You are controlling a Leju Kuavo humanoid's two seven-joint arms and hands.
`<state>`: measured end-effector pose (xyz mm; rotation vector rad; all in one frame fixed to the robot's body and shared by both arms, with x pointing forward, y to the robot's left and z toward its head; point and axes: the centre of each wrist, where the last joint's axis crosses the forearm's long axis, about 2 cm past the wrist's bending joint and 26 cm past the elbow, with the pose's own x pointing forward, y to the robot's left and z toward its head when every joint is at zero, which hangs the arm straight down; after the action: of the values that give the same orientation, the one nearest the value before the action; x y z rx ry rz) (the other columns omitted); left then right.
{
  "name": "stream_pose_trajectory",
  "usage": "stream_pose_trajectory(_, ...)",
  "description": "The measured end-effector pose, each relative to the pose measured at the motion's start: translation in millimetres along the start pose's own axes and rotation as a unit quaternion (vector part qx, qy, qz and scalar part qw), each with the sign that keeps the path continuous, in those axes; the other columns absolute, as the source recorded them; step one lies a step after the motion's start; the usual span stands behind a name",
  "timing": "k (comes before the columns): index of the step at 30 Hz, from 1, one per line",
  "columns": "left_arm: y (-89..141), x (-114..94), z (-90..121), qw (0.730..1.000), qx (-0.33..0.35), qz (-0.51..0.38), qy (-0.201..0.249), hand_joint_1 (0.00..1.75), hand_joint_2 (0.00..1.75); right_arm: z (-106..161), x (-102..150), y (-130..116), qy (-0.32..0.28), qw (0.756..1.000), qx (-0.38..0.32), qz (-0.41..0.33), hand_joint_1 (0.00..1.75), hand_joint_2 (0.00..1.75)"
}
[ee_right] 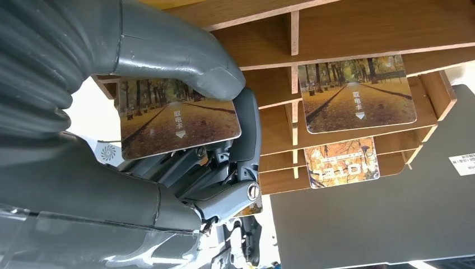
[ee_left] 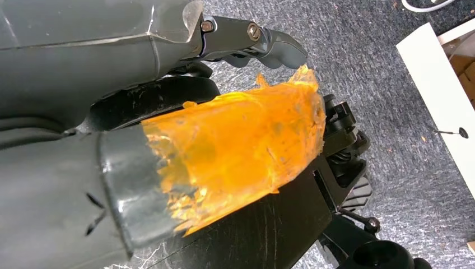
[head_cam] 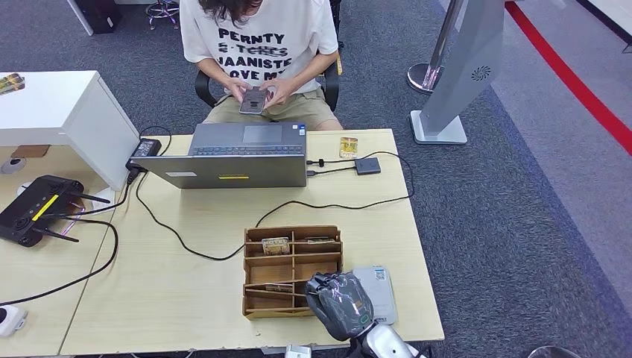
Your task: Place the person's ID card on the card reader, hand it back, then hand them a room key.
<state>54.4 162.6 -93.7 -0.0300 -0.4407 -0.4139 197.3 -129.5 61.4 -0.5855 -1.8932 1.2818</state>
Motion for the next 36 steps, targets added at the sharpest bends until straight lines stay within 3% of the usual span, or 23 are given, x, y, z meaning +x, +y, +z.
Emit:
stream_pose_trajectory(14,0,0,0,1.000,0.000,-0.001,-0.002,0.00,0.00,-3,-1,-2,0.005,1.000,-0.013,-0.005,1.75,1.75)
stream_pose_trajectory(26,0,-2,1,1.000,0.005,0.003,-0.019,0.00,0.00,-3,7,-16,-0.022,0.993,-0.097,-0.062,1.75,1.75)
stream_pose_trajectory(36,0,-2,1,1.000,0.006,0.003,-0.020,0.00,0.00,-4,11,-23,-0.023,0.990,-0.118,-0.076,1.74,1.75)
